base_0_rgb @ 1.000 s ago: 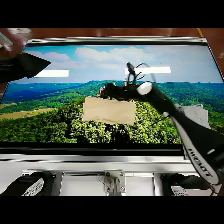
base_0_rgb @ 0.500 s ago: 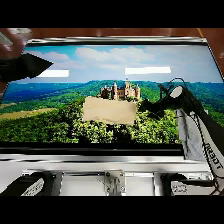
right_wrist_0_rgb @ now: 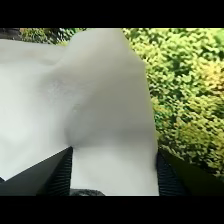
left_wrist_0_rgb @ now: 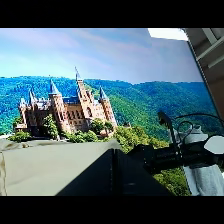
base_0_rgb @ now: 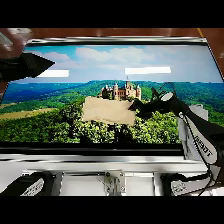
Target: Fold the shirts.
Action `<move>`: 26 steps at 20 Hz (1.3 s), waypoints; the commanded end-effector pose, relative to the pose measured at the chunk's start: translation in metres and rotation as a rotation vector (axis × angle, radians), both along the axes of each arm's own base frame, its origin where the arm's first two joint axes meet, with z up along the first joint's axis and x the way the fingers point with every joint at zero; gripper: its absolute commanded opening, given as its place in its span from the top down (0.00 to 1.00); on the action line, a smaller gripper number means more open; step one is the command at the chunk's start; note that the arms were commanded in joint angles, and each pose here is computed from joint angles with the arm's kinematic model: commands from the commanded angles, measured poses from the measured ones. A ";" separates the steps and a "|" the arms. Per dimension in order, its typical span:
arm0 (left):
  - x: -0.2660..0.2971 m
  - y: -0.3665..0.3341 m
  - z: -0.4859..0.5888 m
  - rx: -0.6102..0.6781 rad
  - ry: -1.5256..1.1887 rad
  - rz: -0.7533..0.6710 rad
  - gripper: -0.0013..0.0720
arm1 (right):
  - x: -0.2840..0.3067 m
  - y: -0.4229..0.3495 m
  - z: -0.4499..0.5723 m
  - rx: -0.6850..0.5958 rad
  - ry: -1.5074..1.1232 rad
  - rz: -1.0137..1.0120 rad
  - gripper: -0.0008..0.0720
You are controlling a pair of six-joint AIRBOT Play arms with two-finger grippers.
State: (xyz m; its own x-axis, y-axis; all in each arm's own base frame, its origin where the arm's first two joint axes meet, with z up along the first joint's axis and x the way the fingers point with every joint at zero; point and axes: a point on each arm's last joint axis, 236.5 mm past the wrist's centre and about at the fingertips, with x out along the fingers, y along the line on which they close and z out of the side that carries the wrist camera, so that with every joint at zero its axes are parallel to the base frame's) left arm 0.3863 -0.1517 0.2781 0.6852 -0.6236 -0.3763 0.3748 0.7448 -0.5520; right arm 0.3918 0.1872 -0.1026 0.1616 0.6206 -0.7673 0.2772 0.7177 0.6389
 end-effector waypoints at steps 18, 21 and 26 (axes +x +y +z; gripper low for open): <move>0.000 -0.001 0.001 -0.006 0.001 -0.002 0.93 | 0.053 -0.300 0.269 -0.095 -0.502 -0.529 0.91; -0.001 -0.001 0.000 -0.005 0.004 -0.005 0.93 | 0.017 -0.359 0.260 -0.221 -0.435 -0.642 0.91; -0.011 -0.006 -0.009 0.011 0.046 -0.046 0.93 | -0.012 -0.425 0.269 -0.298 -0.447 -0.824 0.91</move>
State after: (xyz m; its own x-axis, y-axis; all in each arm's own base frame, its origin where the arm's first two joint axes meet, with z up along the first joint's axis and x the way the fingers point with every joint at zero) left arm 0.3810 -0.1551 0.2744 0.6625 -0.6381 -0.3923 0.3794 0.7374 -0.5589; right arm 0.4009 -0.1996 0.1627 0.7716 0.0787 -0.6312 0.4674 0.6030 0.6465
